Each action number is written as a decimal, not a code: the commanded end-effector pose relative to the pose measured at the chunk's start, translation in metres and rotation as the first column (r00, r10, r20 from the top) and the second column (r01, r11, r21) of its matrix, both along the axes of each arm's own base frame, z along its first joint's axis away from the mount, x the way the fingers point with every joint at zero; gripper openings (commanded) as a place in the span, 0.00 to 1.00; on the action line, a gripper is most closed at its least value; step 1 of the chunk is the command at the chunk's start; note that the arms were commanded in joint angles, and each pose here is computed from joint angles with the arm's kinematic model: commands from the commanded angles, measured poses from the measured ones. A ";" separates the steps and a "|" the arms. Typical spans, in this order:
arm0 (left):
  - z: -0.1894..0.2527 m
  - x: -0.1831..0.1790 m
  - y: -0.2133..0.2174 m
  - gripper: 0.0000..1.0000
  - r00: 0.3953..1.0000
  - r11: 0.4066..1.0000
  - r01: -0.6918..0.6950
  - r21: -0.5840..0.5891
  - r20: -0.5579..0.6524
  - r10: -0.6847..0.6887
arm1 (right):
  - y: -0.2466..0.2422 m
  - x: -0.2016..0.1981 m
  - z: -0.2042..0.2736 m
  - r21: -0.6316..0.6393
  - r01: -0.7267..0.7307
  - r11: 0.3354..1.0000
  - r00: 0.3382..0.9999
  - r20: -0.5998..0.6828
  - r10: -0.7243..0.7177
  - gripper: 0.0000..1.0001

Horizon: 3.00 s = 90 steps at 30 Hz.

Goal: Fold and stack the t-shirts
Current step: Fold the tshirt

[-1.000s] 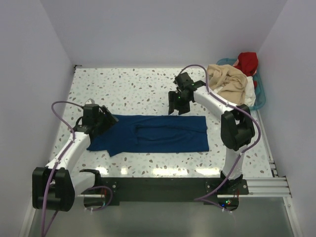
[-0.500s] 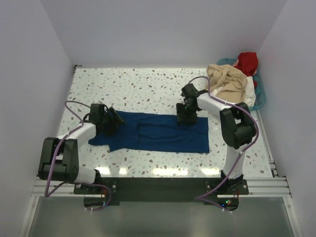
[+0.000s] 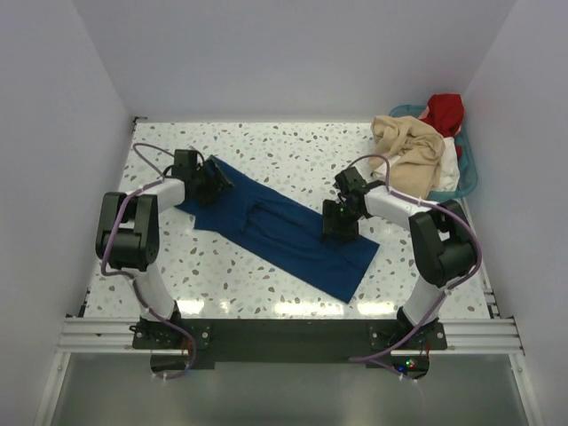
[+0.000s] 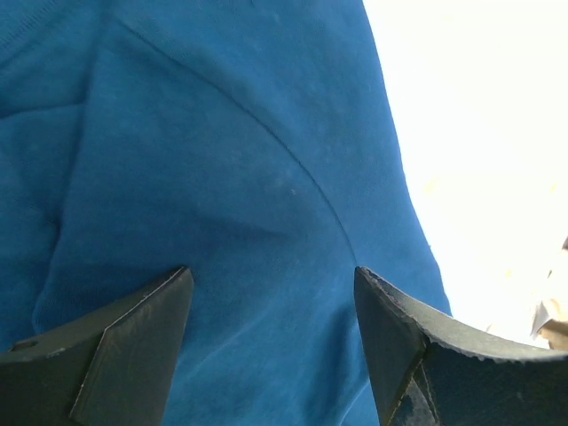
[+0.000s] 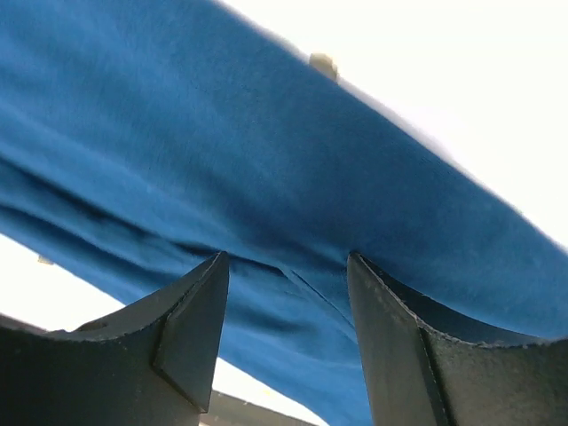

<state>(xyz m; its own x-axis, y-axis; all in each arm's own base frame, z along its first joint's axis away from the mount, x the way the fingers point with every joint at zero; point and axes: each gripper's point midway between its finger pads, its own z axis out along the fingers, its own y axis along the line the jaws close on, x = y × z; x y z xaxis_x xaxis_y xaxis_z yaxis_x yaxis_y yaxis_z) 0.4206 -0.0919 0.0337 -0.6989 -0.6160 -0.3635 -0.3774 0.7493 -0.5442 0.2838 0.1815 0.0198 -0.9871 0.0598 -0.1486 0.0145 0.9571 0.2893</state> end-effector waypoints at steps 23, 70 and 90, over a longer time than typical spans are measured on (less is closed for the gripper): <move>0.061 0.041 -0.063 0.81 0.971 0.971 0.184 0.154 0.125 -0.204 | 0.019 -0.068 0.052 -0.098 -0.217 0.971 0.976 -0.046 0.213 0.63; 0.053 0.137 -0.139 0.83 0.836 0.894 0.447 0.001 0.354 -0.419 | 0.134 -0.097 0.028 0.229 -0.262 0.937 0.940 -0.157 0.301 0.63; 0.053 -0.117 -0.073 0.81 0.933 0.931 0.360 0.059 0.012 -0.361 | 0.088 -0.162 0.020 0.194 -0.254 0.947 0.926 -0.234 0.296 0.58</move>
<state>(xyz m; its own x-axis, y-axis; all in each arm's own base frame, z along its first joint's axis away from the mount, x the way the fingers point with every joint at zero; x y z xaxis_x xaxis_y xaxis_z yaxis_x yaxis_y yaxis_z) 0.3609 -0.1849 0.1307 -0.7854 -0.3052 -0.5385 0.0704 0.8203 -0.5675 0.1219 0.2545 0.0359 -0.9717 -0.2045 0.1180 -0.1402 0.9019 0.4084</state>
